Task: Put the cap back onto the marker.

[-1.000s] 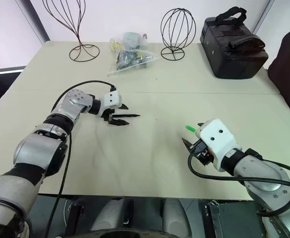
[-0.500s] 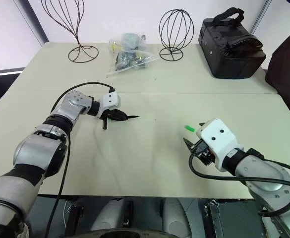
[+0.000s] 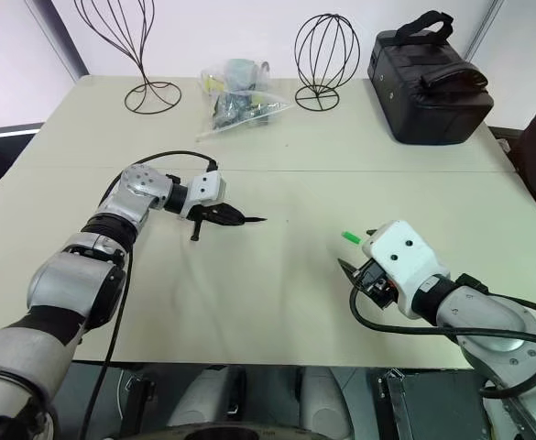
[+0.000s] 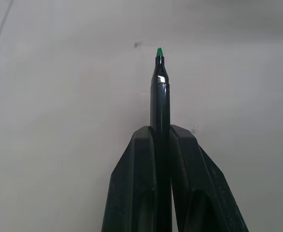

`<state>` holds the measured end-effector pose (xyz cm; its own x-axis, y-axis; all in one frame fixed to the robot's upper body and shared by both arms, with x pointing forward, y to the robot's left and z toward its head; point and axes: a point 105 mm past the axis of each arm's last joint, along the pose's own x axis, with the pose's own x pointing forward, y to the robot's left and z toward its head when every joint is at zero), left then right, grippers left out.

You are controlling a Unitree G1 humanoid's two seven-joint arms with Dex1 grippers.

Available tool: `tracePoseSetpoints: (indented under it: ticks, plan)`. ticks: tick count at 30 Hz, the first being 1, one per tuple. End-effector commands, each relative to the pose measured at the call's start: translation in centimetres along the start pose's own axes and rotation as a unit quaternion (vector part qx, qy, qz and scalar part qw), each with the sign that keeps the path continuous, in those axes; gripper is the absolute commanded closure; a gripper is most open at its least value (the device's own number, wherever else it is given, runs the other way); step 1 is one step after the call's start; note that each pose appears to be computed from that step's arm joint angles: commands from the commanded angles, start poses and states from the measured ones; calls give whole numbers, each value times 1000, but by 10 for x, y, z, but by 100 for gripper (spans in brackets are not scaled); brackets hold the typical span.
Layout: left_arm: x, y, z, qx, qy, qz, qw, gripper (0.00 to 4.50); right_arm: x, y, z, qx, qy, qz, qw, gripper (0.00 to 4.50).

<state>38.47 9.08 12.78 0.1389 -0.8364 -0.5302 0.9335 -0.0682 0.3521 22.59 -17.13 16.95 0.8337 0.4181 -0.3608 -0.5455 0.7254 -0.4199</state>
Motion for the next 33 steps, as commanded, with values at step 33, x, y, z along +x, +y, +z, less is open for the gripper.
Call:
tracePoseSetpoints:
  ticks: [33]
  plan:
    - [-34, 1, 60, 92, -50, 10, 994, 449, 81, -48, -61, 66, -12, 88, 994, 112]
